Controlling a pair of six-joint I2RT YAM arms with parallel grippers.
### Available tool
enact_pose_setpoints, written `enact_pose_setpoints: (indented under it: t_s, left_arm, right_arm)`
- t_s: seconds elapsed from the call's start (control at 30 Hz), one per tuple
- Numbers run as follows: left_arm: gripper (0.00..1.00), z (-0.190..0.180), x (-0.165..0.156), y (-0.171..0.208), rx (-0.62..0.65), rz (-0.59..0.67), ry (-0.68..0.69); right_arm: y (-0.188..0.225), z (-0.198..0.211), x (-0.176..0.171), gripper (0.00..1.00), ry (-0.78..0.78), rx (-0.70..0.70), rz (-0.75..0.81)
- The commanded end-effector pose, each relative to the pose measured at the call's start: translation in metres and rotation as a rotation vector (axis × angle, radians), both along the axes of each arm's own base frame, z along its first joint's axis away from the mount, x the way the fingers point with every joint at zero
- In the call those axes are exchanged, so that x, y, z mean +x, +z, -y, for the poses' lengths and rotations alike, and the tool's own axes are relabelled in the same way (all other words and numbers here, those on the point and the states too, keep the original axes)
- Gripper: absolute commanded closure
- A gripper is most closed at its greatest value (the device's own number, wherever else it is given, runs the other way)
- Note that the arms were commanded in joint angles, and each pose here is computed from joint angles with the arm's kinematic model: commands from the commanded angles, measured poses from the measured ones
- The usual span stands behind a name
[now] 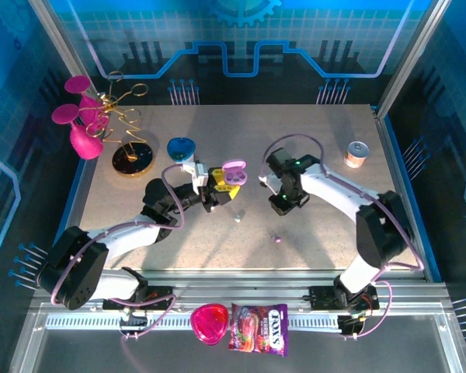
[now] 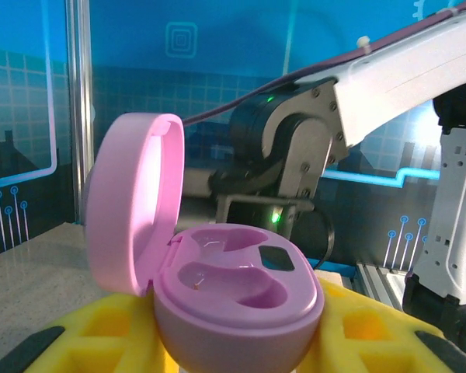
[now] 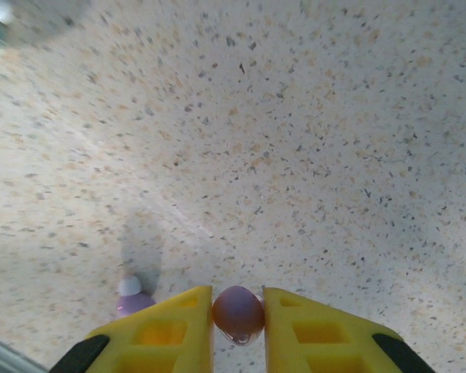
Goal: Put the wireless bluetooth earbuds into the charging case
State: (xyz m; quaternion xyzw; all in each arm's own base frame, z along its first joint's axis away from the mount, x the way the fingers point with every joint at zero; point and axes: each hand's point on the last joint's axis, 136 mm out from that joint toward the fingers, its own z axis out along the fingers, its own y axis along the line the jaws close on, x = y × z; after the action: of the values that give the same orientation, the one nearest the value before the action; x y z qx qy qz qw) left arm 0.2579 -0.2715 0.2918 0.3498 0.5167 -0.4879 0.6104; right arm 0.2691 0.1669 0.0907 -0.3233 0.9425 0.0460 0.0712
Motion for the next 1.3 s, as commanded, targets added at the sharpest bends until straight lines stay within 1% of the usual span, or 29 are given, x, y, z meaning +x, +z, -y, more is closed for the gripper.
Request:
enact_pose_setpoints:
  t_s: [0.0,0.33,0.6,0.87,0.97,1.17,1.27]
  left_arm:
    - [0.66,-0.004,0.001,0.001,-0.011,0.022,0.001]
    - [0.66,0.002,0.013,-0.012,0.008,0.009,0.001]
    - [0.66,0.003,0.014,-0.017,0.027,0.01,-0.005]
    - [0.66,0.01,0.01,-0.028,0.056,0.028,-0.019]
    - [0.66,0.013,0.008,-0.029,0.064,0.042,-0.025]
    - [0.66,0.014,0.002,-0.025,0.062,0.056,-0.038]
    - [0.66,0.014,-0.001,-0.022,0.058,0.066,-0.045]
  right_arm:
    - [0.023,-0.013,-0.007,0.79,-0.03,0.18,-0.003]
    - [0.101,-0.032,-0.024,0.79,-0.01,0.46,0.091]
    - [0.17,-0.066,-0.037,0.8,0.093,0.681,0.169]
    - [0.215,-0.099,-0.045,0.8,0.214,0.803,0.228]
    - [0.224,-0.108,-0.045,0.8,0.238,0.833,0.245]
    - [0.229,-0.113,-0.035,0.8,0.233,0.84,0.267]
    - [0.224,-0.112,-0.03,0.8,0.218,0.817,0.265]
